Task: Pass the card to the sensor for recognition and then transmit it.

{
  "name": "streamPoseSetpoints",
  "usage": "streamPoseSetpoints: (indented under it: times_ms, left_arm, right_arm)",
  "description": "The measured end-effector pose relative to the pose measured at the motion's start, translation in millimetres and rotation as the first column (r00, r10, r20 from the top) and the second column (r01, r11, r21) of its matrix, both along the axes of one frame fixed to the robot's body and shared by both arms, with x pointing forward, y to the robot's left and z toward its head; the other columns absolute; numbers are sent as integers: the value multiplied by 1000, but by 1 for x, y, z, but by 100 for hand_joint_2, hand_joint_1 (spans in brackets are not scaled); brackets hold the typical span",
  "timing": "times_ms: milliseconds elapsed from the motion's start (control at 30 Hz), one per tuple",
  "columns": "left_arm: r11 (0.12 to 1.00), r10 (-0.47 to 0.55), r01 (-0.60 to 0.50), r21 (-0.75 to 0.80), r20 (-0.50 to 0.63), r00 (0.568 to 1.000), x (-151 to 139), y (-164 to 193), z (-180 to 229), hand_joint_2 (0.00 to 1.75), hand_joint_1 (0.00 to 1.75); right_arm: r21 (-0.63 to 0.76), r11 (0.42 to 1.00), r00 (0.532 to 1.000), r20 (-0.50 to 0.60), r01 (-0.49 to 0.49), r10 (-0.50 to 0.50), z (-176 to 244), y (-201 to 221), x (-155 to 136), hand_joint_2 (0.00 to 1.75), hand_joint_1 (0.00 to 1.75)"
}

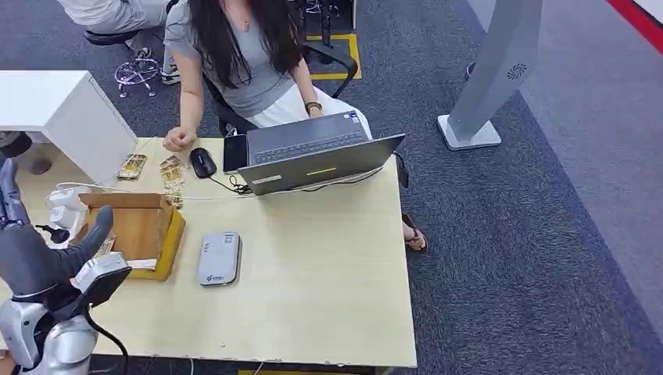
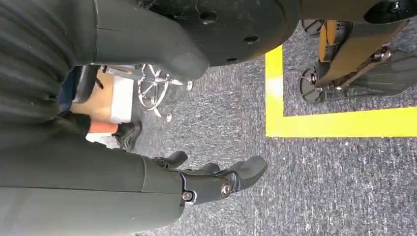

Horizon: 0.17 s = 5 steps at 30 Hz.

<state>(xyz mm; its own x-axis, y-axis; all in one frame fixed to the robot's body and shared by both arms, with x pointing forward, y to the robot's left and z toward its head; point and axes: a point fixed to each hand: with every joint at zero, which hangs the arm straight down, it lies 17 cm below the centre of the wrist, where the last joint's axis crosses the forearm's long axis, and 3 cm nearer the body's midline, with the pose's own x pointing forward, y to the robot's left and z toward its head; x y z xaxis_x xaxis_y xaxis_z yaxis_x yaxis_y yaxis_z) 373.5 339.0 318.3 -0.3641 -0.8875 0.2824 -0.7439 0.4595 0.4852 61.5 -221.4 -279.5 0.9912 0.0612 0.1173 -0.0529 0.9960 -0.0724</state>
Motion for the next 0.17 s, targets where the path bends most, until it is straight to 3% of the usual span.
streamPoseSetpoints:
  times_ms: [167]
  left_arm:
    - [961, -184, 195, -197, 74, 980, -64, 9, -9, 175, 0]
  right_arm:
    - [10, 997, 997, 37, 71, -72, 1, 2, 4, 175, 0]
